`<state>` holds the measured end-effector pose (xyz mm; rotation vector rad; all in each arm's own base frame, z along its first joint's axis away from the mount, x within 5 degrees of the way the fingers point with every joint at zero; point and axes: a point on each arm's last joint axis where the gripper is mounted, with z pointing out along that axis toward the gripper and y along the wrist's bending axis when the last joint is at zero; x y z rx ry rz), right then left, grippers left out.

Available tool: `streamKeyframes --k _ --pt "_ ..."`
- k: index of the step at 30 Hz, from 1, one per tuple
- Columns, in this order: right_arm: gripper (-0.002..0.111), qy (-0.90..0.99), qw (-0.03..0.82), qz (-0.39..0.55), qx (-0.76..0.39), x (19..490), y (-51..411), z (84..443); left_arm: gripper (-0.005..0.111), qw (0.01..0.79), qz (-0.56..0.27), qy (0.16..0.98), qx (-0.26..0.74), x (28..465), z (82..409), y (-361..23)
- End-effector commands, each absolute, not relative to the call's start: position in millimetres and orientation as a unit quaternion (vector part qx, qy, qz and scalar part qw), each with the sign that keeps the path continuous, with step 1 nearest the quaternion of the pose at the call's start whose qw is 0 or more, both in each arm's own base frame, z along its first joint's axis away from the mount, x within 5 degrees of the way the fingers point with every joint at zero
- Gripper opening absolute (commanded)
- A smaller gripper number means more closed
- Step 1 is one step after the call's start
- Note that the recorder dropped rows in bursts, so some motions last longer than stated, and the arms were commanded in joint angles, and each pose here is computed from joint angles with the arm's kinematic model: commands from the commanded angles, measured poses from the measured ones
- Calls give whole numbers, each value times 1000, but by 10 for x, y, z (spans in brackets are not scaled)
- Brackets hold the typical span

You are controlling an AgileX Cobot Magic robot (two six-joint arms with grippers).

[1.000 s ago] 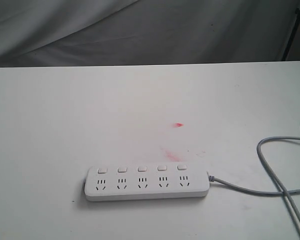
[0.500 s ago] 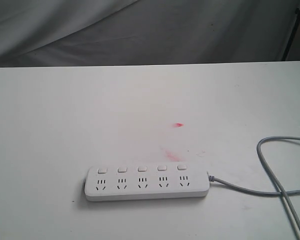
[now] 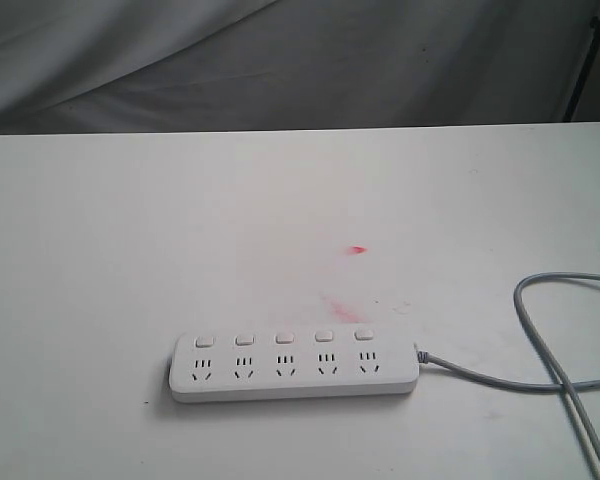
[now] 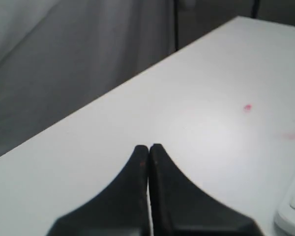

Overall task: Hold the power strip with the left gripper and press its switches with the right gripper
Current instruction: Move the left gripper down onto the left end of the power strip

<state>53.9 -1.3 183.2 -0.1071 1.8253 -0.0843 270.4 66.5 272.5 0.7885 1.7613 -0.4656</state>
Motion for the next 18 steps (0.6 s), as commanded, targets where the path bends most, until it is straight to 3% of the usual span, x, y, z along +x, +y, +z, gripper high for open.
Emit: streamKeyframes --k 1,4,6,8,10,12,14,18 --pt "0 789 612 -33 -45 536 -10 1826 0 485 -190 726 449 2759 2732 387" --pt "0 789 612 -33 -45 536 -10 1826 2 466 -165 720 486 2836 2716 198" --pt "0 789 612 -33 -45 536 -10 1826 10 440 -132 718 524 2879 2654 41" --pt "0 789 612 -33 -45 536 -10 1826 28 418 -116 707 558 2884 2613 -90" --pt "0 789 612 -33 -45 536 -10 1826 57 414 -129 691 579 2872 2613 -252" --pt "0 789 612 -33 -45 536 -10 1826 74 409 -144 690 579 2867 2602 -348" --pt "0 789 612 -33 -45 536 -10 1826 82 393 -173 689 584 2869 2533 -449" --pt "0 789 612 -33 -45 536 -10 1826 83 345 -234 686 596 2945 2201 -637"
